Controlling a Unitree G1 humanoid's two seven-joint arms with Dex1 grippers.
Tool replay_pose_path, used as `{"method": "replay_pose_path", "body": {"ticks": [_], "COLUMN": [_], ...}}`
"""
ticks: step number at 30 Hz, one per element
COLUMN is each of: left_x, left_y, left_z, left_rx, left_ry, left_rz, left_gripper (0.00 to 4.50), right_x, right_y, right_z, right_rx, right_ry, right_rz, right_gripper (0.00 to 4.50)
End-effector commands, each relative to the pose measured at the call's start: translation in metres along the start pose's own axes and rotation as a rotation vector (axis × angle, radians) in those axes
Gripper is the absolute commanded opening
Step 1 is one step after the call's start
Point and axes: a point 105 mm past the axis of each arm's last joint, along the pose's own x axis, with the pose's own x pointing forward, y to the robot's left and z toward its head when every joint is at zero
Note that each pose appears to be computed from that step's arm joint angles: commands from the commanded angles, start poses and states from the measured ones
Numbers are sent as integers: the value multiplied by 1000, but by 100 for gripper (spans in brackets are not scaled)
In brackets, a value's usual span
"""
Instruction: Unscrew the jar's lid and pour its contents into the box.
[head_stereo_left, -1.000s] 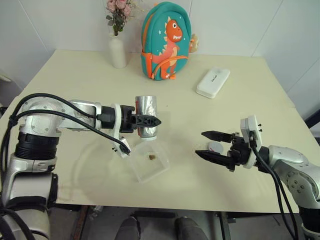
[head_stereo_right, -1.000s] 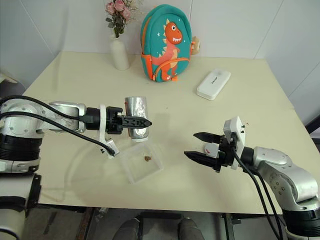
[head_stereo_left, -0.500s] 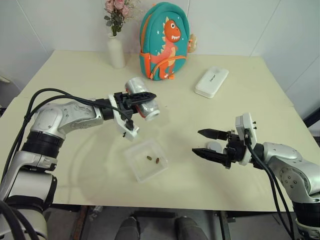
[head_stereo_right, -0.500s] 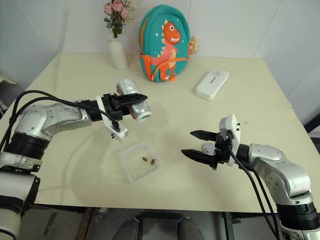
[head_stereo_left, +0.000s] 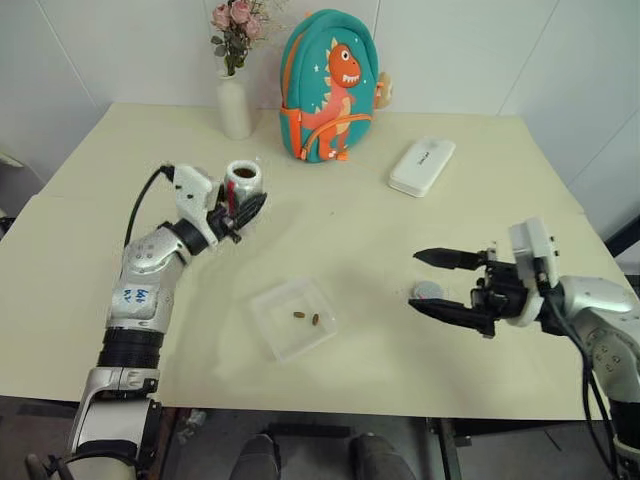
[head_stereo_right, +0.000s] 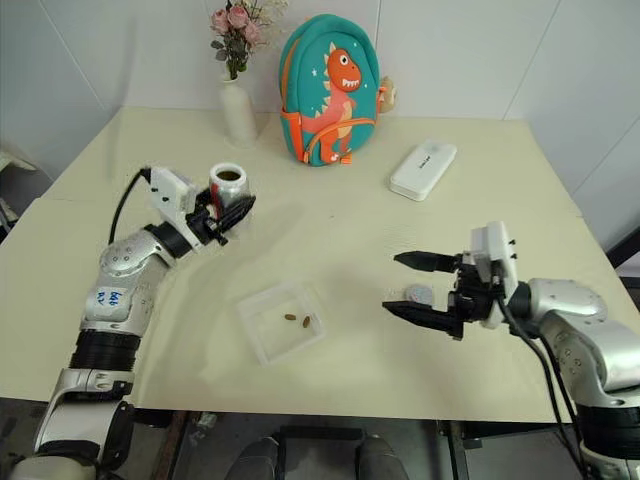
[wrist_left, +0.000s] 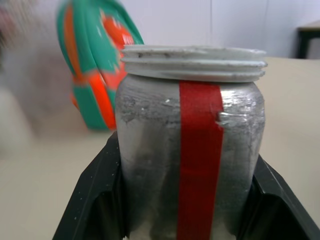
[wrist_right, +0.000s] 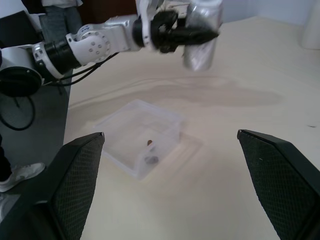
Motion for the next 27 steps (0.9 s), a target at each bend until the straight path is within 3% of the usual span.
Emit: {"method": "replay_pose_path", "body": {"ticks": [1, 4, 7, 14, 18, 25, 27], "left_x": [-3, -5, -5, -4, -2, -8, -11], "left_y": [9, 10, 3, -2, -2, -10, -12], "left_z": [14, -2, -16, -34, -34, -34, -33], "left_rx": [-68, -188, -148, -174, -104, -84, -68], "left_ry": [-37, 15, 69, 100, 105, 99, 99], "left_rz": [-38, -82, -145, -194, -201, -224, -225], "left_gripper": [206, 206, 206, 206, 206, 424, 446], "right_x": [-13, -22, -26, -20, -19, -16, -13], "right_y": [-4, -6, -1, 1, 1, 1, 0], "right_z": [20, 43, 27, 25, 24, 21, 20], "right_rx": [-123, -157, -140, -120, -111, -105, -105], "right_ry": [-20, -88, -9, -15, -4, 3, -1], "right_rz": [-11, -30, -11, -50, -60, -60, -57], "right_gripper": [448, 448, 448, 448, 448, 450, 450]}}
